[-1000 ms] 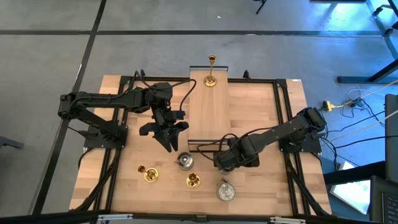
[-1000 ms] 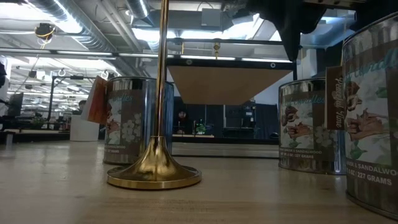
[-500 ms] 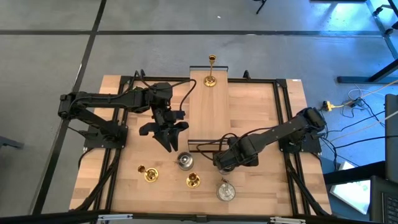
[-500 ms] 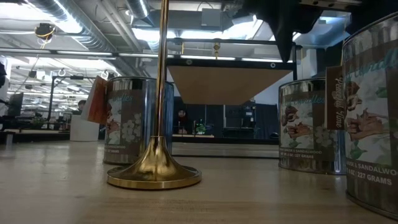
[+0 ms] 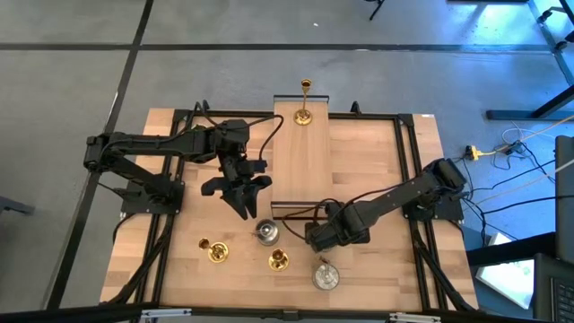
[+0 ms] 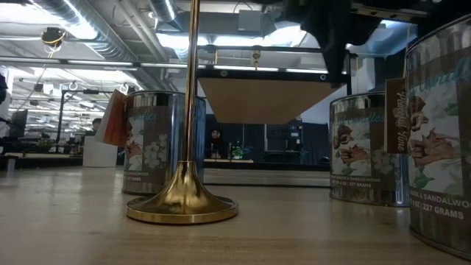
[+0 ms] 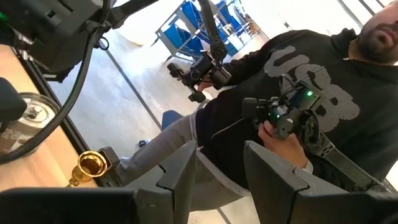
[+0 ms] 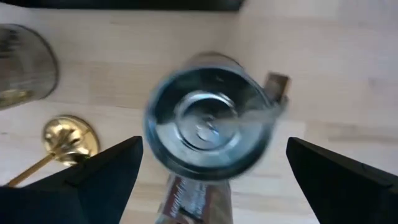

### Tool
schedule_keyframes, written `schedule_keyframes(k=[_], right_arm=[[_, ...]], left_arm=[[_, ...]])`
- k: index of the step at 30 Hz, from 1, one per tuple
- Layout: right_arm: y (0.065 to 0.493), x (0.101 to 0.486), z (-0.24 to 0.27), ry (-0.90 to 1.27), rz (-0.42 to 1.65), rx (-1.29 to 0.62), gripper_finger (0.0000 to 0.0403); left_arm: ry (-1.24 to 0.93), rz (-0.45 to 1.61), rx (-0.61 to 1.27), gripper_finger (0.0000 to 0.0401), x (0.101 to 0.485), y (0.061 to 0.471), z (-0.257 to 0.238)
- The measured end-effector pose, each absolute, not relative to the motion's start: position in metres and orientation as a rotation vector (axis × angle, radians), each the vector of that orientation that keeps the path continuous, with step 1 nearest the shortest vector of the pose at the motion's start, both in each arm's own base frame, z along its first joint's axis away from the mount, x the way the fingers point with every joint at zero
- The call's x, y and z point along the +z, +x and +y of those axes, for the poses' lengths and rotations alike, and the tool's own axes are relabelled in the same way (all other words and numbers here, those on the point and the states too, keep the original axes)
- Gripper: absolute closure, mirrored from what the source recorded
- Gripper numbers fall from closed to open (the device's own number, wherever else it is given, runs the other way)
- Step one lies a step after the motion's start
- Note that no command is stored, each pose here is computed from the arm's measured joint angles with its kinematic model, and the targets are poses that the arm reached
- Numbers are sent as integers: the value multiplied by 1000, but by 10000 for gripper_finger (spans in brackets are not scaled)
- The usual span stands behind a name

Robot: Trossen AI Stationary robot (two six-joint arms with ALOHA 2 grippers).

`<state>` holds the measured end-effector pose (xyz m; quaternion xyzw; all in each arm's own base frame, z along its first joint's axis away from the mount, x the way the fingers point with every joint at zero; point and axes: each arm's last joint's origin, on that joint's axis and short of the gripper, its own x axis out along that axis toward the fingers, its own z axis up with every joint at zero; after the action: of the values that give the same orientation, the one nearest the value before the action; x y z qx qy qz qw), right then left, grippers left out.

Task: Pick & Place candle stick holders
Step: Put the top right silver scented candle on the shelf

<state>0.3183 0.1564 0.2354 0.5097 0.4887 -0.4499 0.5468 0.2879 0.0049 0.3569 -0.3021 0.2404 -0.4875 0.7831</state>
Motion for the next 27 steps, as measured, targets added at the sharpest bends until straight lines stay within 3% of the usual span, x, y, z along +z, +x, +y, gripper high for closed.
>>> schedule_keyframes(k=[16,27], right_arm=[[313,238,174,1087,1099,-944,3],[322,261,167,1064,1082,-882,3]], left_arm=[[-430,327,-1066,270,368,291,-18],[-333,283,-1116,270,369,289,-49]])
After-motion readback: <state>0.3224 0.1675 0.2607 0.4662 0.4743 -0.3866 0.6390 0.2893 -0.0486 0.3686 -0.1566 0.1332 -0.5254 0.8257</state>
